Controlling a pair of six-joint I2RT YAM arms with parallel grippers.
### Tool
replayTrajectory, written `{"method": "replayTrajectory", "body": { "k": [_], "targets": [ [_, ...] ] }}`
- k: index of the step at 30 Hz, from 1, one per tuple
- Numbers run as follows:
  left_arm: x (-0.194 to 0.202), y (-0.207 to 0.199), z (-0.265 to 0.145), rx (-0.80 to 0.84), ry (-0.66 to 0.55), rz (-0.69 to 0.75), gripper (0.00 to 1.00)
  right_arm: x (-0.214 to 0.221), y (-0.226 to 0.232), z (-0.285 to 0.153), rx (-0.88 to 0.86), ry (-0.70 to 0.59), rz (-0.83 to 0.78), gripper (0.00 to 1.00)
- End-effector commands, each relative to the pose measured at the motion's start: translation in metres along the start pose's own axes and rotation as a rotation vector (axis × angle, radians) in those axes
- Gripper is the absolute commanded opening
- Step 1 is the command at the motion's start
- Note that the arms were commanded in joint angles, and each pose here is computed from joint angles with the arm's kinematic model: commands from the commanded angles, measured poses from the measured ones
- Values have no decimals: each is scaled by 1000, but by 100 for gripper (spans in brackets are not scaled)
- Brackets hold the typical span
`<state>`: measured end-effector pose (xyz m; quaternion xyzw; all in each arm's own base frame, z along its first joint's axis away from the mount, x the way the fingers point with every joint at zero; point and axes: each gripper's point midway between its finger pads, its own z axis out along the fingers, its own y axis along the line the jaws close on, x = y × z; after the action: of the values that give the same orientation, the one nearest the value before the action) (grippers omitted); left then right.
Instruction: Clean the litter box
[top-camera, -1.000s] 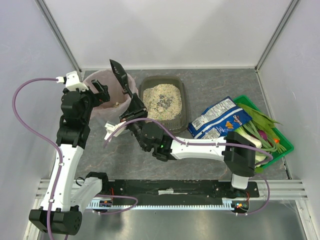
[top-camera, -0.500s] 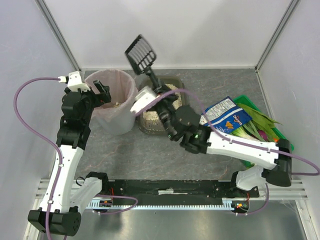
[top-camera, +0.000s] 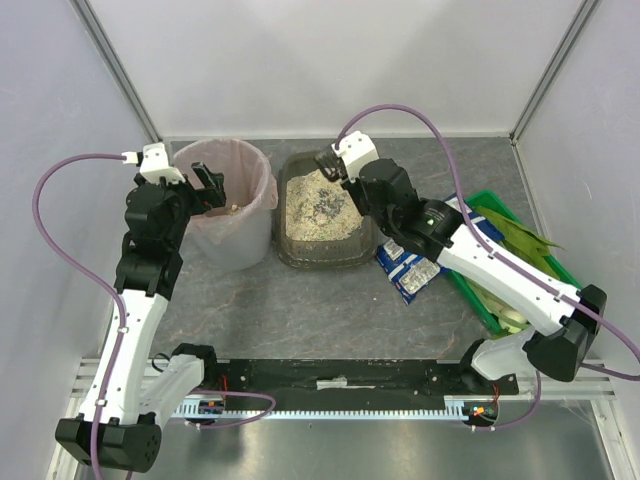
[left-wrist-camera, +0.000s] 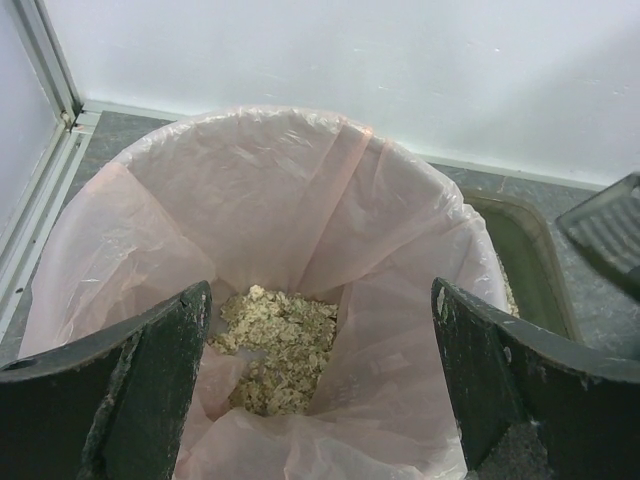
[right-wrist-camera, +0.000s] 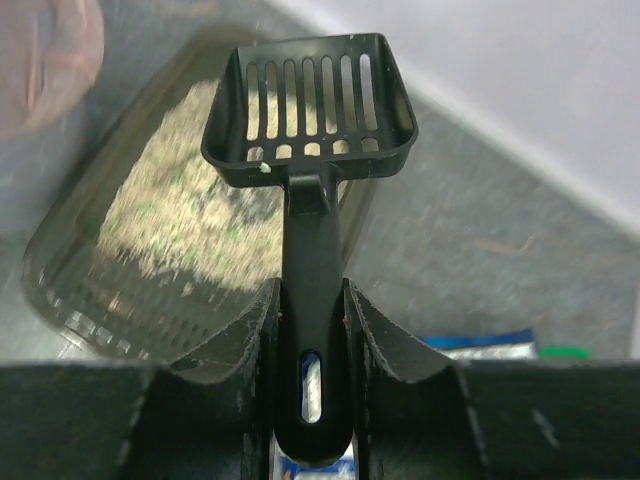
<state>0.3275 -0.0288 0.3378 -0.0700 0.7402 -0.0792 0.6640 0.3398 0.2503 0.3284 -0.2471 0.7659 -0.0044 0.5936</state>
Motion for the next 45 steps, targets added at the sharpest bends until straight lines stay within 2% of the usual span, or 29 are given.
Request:
{"method": "replayTrajectory", "body": {
  "k": [1,5,6,11,12,14,20,29,38,45],
  "targets": [
    [-10,-7,0,33,-42,35,96,29,22,-9,-130,172,167,0],
    [-11,-9,-1,34,-47,41,96,42,40,4,-188,290,209,0],
    [-12,-9,-2,37,-51,42,96,34,41,5,-198,291,220,0],
    [-14,-8,-5,24,-63,54,96,57,54,23,-208,469,162,0],
    [-15,-9,-6,27,-67,53,96,46,54,25,-213,460,170,0],
    [-15,-9,-6,24,-69,55,96,64,59,30,-219,542,151,0],
    [-15,-12,-7,33,-69,55,96,94,76,38,-265,668,122,0],
    [-13,-19,-7,58,-64,52,96,95,89,56,-313,707,69,0],
    [-12,-19,-7,55,-62,53,96,128,105,75,-326,808,52,0],
    [-14,-20,-8,60,-67,52,96,126,121,91,-334,768,135,0]
  ]
}}
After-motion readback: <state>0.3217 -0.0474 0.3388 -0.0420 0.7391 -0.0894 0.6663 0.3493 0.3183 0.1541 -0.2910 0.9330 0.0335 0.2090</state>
